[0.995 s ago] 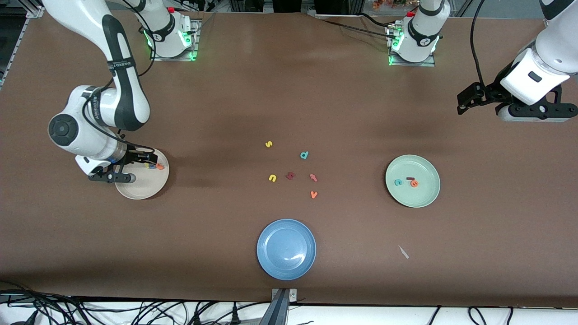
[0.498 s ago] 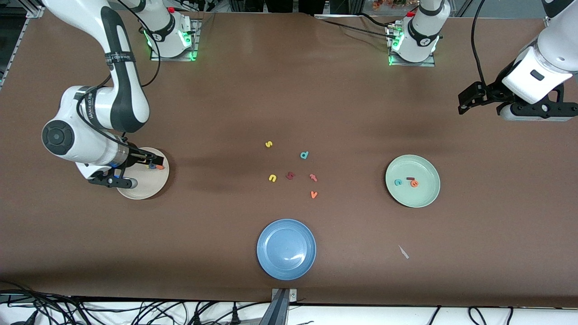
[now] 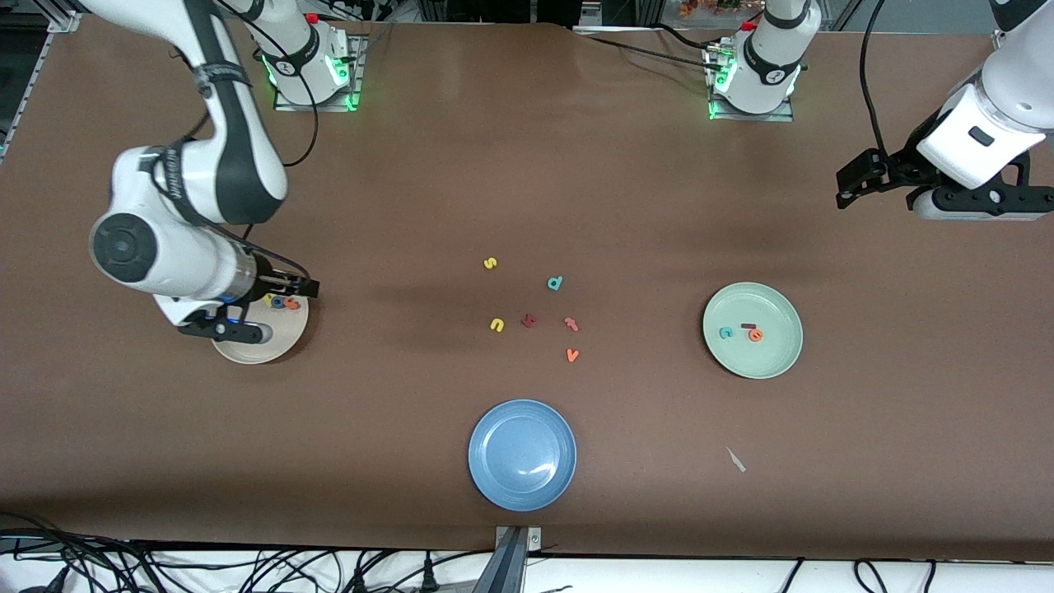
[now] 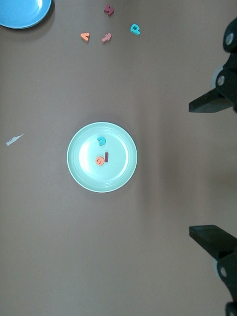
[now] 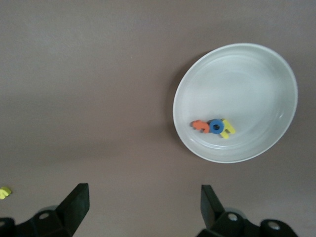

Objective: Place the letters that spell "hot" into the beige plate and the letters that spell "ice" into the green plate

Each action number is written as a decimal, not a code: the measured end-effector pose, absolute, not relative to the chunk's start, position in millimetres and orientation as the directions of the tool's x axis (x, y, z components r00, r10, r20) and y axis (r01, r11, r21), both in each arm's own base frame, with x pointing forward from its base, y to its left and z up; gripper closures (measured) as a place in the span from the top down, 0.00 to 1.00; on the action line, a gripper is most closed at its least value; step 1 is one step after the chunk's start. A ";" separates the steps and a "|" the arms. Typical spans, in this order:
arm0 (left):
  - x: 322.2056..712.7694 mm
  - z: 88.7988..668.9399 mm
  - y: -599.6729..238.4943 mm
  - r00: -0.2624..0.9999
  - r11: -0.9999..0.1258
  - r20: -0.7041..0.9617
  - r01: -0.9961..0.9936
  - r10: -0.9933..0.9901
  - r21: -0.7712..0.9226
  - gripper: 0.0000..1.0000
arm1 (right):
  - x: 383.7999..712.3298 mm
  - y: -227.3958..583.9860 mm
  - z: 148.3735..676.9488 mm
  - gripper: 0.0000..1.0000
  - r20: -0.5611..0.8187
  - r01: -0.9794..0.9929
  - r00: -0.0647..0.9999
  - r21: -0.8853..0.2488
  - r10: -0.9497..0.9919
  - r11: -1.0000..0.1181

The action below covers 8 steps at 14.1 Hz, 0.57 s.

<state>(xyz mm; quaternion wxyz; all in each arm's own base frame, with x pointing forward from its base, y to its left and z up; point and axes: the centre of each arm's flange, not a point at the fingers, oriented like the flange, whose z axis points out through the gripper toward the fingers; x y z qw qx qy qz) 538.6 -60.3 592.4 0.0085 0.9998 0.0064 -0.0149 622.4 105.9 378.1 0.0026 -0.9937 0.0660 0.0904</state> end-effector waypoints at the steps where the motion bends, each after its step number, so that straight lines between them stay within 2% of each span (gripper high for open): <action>1: 538.6 592.5 -60.2 0.999 -1.000 -0.030 0.013 0.013 0.017 1.00 | 622.8 90.2 394.1 1.00 -0.160 -0.123 0.980 0.002 -0.122 -0.992; 5: 539.2 592.6 -54.3 1.000 -1.000 -0.029 -0.007 -0.008 0.018 1.00 | 612.3 38.3 473.1 1.00 -0.051 -0.039 0.998 -0.028 -0.038 -0.999; 8: 540.3 591.2 -48.8 0.999 -1.000 -0.032 -0.010 -0.011 0.018 1.00 | 586.6 24.3 529.3 1.00 -0.021 -0.017 1.000 0.006 -0.017 -1.000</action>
